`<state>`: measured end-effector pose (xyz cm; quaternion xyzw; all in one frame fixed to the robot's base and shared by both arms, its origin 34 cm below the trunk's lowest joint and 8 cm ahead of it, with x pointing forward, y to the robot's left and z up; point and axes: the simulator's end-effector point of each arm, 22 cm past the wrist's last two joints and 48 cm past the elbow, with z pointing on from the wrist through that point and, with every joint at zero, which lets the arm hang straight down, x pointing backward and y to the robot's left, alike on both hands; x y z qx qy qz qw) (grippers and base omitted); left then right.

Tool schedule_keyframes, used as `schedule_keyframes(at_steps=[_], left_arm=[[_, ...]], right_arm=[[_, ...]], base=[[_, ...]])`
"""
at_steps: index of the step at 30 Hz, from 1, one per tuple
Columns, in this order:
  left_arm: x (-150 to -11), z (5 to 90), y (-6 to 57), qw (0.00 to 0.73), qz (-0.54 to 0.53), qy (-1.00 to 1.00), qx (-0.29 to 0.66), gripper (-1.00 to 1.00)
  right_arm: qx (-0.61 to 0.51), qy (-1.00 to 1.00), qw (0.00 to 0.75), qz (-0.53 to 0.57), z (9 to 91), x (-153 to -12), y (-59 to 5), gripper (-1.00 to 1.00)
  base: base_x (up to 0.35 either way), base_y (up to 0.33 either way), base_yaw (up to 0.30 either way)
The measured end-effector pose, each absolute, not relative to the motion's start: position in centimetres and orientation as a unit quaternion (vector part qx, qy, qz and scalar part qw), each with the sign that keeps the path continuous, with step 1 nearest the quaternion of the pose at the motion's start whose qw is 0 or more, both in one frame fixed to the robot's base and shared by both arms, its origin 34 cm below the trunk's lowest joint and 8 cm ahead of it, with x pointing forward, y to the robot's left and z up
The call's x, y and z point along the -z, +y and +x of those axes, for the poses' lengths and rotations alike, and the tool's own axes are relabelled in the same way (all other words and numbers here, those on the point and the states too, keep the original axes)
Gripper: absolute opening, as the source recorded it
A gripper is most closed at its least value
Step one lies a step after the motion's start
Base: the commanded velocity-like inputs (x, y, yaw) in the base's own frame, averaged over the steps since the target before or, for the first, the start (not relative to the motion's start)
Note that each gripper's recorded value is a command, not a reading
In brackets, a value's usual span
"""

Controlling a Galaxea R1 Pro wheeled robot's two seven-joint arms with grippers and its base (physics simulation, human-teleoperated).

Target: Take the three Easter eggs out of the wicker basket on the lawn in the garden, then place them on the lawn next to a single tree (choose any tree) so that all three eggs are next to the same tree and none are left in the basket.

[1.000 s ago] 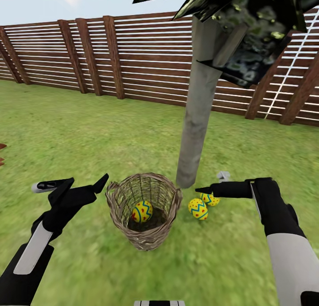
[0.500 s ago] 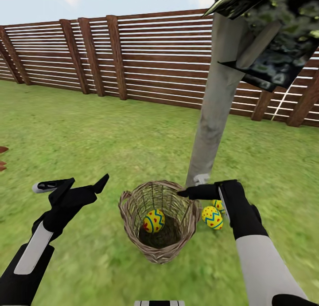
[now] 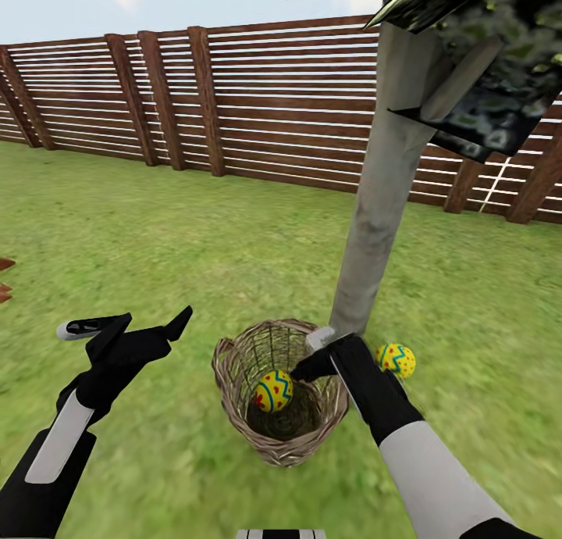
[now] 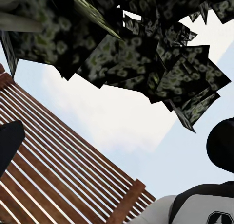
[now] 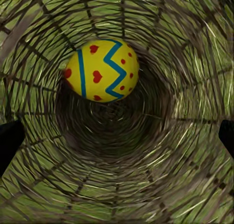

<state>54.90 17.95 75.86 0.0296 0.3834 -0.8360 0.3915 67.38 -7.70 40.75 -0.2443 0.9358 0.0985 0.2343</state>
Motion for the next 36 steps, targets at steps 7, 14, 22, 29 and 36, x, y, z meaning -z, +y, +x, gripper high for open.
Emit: schedule_keyframes(at_steps=[7,14,22,29,36], left_arm=[[-75.9,54.9,18.0,0.392,0.029,0.383,0.836,1.00],[-75.8,54.9,17.8,0.391,0.026,0.380,0.838,1.00],[-74.2,54.8,16.3,0.377,0.017,0.394,0.838,1.00],[-71.5,54.9,16.5,0.376,-0.012,0.413,0.829,1.00],[-70.0,55.1,16.7,0.387,-0.027,0.422,0.819,1.00]], right_arm=[[-0.088,0.931,0.228,-0.272,66.6,-40.4,-6.4,1.00],[-0.067,0.916,0.223,-0.326,65.5,-40.1,-4.7,1.00],[-0.022,0.894,0.234,-0.382,66.2,-40.4,-4.5,1.00],[-0.028,0.899,0.250,-0.359,68.1,-42.1,-5.9,1.00],[-0.020,0.899,0.260,-0.352,69.1,-42.7,-8.0,1.00]], base=[[0.113,0.162,0.000],[0.007,0.009,0.000],[0.000,0.000,0.000],[-0.047,-0.040,0.000],[-0.165,-0.219,0.183]])
